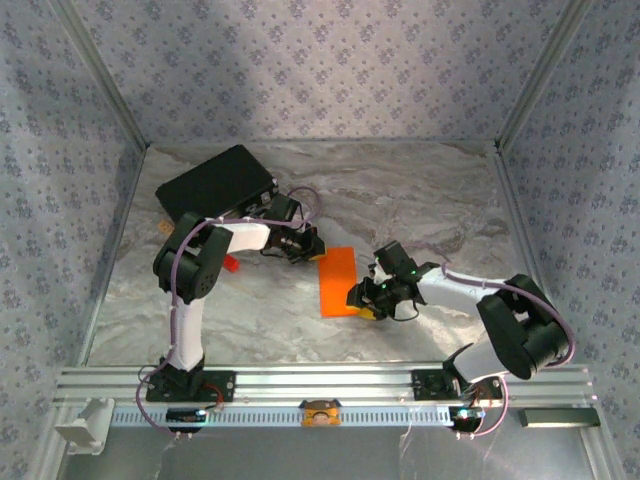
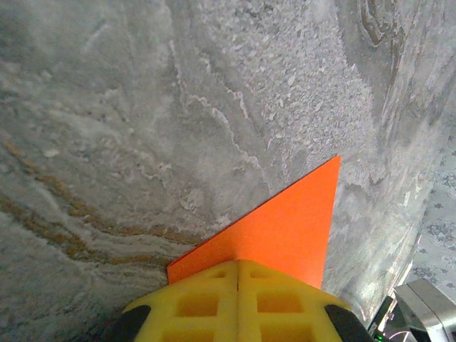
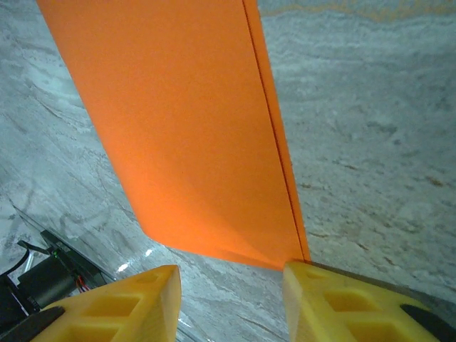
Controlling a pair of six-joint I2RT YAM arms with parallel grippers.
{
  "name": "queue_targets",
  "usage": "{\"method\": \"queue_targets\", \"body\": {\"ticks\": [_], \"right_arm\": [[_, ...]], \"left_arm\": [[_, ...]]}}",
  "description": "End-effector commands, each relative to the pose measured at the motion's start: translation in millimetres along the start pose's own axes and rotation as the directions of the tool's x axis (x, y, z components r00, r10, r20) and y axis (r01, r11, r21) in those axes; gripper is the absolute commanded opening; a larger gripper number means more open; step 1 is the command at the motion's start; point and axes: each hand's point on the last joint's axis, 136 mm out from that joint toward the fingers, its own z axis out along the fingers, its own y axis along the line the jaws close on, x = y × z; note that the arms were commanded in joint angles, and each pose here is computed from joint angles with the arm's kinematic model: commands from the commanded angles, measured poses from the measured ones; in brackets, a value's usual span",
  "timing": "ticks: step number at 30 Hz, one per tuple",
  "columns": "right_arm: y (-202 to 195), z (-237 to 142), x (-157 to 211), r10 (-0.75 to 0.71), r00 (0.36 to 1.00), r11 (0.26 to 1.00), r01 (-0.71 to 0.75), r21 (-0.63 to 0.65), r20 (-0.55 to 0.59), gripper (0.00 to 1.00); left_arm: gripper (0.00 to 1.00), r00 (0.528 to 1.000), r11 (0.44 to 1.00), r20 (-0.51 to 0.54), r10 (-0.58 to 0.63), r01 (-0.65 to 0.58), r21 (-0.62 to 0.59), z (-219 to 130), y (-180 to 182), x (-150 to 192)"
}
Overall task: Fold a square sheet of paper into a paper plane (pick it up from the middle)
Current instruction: Fold the triangle a second time at the center of the table.
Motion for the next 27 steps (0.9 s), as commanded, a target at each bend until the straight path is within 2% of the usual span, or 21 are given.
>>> {"method": "queue_targets", "body": {"ticks": [1,8,17,23,27], "right_arm": [[-1.4,3.4,-1.8,0.011,1.0,1.0,-0.011,0.018,0.0,0.44],[-2.6,4.1,-3.2,0.01,1.0,1.0,-0.011,0.029,0.006,0.46],[26.9,1.5,-19.6,-0.062,0.997,0.997,0.064,-0.041,0.048,0.47],[29.5,-3.1,-16.3,-0.071,0.996,0.997,0.073,-0.031,0.049,0.47],[39.3,-4.9,-20.9,-0.104,0.992,0.991,0.109,-0.072,0.071,0.47]], "left_arm": [[0.02,0.997,0.994,-0.043,-0.068,0.064,-0.093,6.8,30.1,20.1],[0.02,0.997,0.994,-0.04,-0.066,0.062,-0.091,6.6,29.3,19.7],[0.02,0.997,0.994,-0.045,-0.066,0.062,-0.092,7.4,29.3,21.0],[0.02,0.997,0.994,-0.046,-0.066,0.061,-0.091,8.4,29.4,21.1],[0.02,0.997,0.994,-0.048,-0.066,0.061,-0.089,9.7,28.9,22.2]]}}
